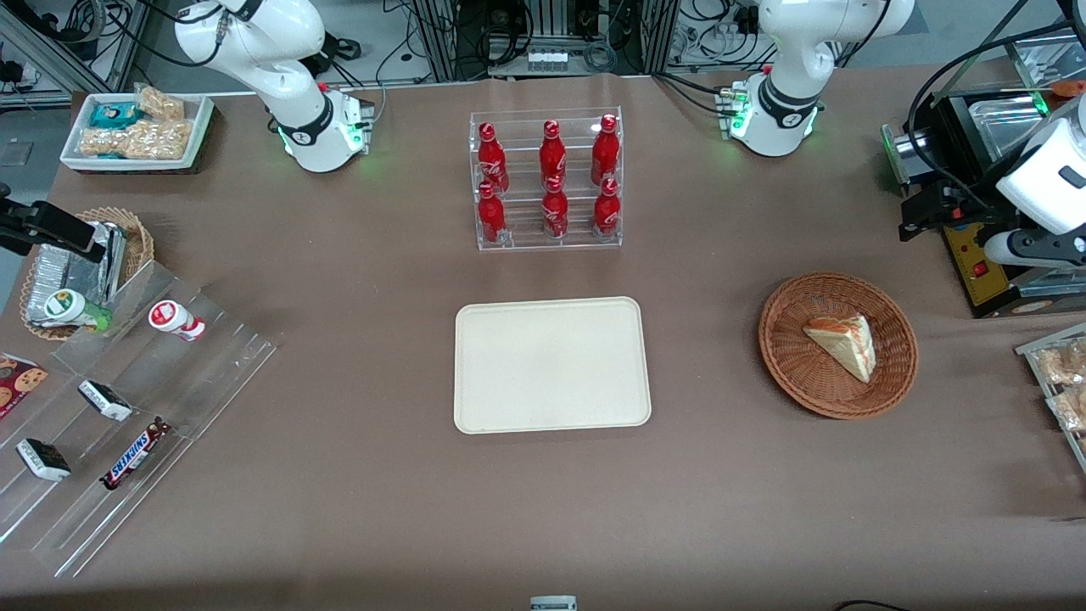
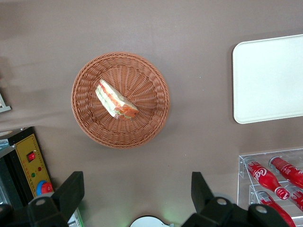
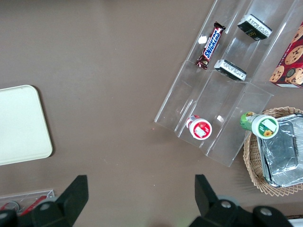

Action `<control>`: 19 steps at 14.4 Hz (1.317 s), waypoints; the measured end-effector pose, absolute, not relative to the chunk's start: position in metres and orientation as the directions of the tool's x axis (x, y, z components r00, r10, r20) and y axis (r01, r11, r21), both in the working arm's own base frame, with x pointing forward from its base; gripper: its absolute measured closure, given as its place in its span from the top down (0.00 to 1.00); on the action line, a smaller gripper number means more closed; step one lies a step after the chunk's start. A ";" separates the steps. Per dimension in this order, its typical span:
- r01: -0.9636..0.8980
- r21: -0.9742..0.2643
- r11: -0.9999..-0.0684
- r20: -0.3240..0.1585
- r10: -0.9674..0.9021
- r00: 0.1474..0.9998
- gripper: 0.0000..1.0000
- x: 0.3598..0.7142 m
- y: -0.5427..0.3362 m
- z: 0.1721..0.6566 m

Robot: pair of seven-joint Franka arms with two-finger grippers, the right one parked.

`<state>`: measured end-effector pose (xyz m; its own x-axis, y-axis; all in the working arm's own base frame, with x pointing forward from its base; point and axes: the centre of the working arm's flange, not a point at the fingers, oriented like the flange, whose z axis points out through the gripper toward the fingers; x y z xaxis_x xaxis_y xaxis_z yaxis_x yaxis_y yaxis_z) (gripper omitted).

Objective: Place sandwich from basket to tray
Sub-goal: 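Move the left gripper over the sandwich in the wicker basket and lower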

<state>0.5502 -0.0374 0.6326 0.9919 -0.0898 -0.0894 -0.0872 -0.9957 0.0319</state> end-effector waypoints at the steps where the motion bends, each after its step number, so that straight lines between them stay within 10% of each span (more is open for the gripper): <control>1: -0.086 0.032 -0.996 -0.089 -0.089 0.992 1.00 0.550 -0.037 0.633; 10: -0.080 0.032 -0.996 -0.107 -0.083 0.991 1.00 0.552 -0.034 0.624; 19: 0.012 -0.063 -0.998 -0.258 0.028 0.966 1.00 0.591 -0.008 0.489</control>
<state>0.5907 -0.0082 0.4889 0.9659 0.0275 -0.2576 0.0116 -0.9979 -0.0630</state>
